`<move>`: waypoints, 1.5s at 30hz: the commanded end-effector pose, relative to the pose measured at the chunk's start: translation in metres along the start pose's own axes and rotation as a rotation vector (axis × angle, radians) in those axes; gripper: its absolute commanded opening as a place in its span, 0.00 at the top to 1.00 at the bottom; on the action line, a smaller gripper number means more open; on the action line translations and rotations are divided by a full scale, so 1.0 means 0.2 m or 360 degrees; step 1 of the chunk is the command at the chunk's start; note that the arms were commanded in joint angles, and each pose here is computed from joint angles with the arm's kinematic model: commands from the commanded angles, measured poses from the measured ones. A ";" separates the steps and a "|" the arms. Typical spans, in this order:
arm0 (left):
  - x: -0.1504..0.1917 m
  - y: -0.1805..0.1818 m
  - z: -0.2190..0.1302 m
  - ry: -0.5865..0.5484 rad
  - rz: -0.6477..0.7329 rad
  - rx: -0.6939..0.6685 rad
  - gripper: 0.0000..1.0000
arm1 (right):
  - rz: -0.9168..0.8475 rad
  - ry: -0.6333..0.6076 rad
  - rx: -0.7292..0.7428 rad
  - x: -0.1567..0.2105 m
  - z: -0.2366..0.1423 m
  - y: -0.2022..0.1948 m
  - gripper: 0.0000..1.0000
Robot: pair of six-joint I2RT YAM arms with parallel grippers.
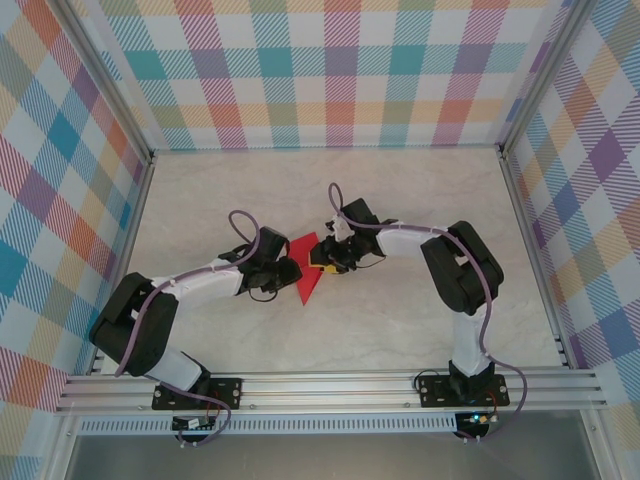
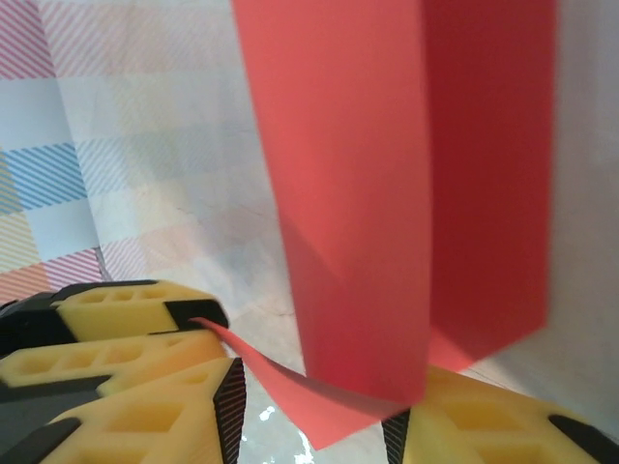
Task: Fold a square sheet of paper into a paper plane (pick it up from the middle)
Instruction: Move the paper to the center of the table.
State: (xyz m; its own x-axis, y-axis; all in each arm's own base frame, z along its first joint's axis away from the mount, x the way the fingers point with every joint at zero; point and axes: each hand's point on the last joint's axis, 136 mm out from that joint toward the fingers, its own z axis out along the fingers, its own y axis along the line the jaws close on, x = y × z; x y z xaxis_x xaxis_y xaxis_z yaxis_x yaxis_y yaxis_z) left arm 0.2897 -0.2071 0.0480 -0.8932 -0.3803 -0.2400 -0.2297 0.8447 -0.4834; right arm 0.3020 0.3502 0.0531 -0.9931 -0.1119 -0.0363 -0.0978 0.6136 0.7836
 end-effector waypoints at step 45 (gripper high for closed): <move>0.08 -0.17 -0.16 -0.0127 0.0505 0.0180 0.23 | 0.0365 -0.0515 0.0498 0.10 -0.31 -0.10 1.00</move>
State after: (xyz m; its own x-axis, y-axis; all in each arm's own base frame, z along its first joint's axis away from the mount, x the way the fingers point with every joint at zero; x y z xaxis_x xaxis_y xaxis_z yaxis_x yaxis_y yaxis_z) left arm 0.2720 -0.2269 0.0836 -0.8996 -0.1813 -0.3973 0.0330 0.8790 -0.4758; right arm 0.2898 0.2898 0.0850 -0.9592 0.2455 -0.1402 0.1163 0.7947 0.5957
